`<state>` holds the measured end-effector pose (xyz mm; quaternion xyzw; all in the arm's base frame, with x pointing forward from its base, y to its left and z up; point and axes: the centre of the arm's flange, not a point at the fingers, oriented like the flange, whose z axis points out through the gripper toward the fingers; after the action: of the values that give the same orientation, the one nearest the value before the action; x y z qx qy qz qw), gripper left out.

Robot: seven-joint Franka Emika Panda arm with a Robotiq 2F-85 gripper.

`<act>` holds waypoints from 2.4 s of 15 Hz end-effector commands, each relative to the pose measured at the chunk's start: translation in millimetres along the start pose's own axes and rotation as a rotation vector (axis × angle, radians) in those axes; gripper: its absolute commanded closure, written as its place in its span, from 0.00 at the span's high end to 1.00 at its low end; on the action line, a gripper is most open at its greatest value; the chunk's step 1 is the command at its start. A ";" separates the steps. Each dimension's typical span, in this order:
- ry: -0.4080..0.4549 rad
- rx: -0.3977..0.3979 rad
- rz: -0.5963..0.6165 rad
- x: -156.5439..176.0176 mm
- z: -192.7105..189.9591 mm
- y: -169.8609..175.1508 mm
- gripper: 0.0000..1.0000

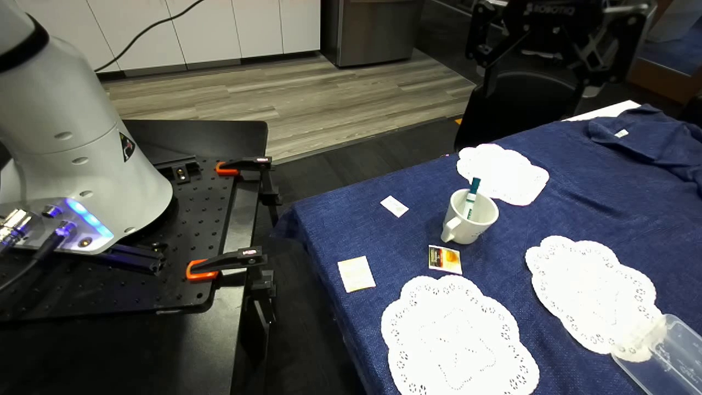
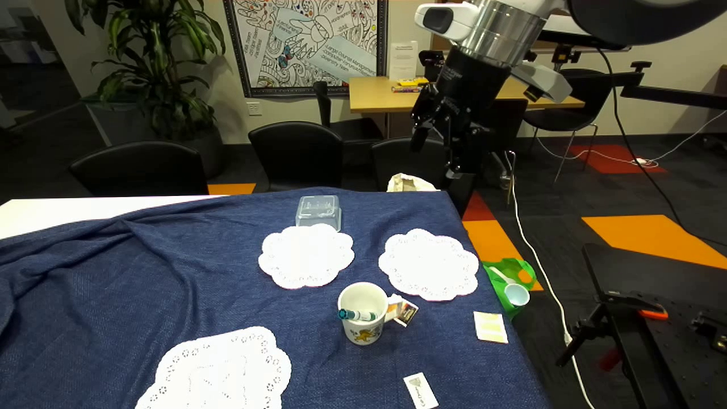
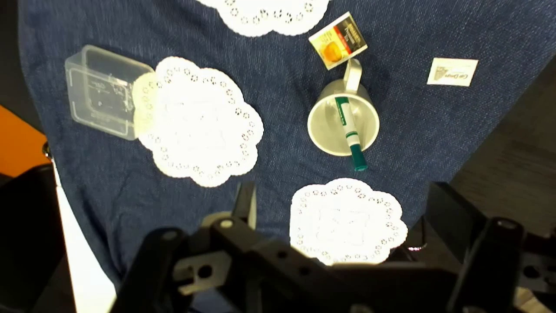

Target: Take the marker out of the mug

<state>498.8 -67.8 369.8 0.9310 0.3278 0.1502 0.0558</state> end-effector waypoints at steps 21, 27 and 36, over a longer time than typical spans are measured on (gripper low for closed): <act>0.725 0.234 -0.597 11.6 51.3 24.2 1.00; 0.661 0.302 -0.557 -11.8 113.2 39.2 1.00; 0.626 0.337 -0.562 -8.3 137.4 28.8 1.00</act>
<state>553.2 -96.2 243.3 0.7117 0.5889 0.3479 -0.1599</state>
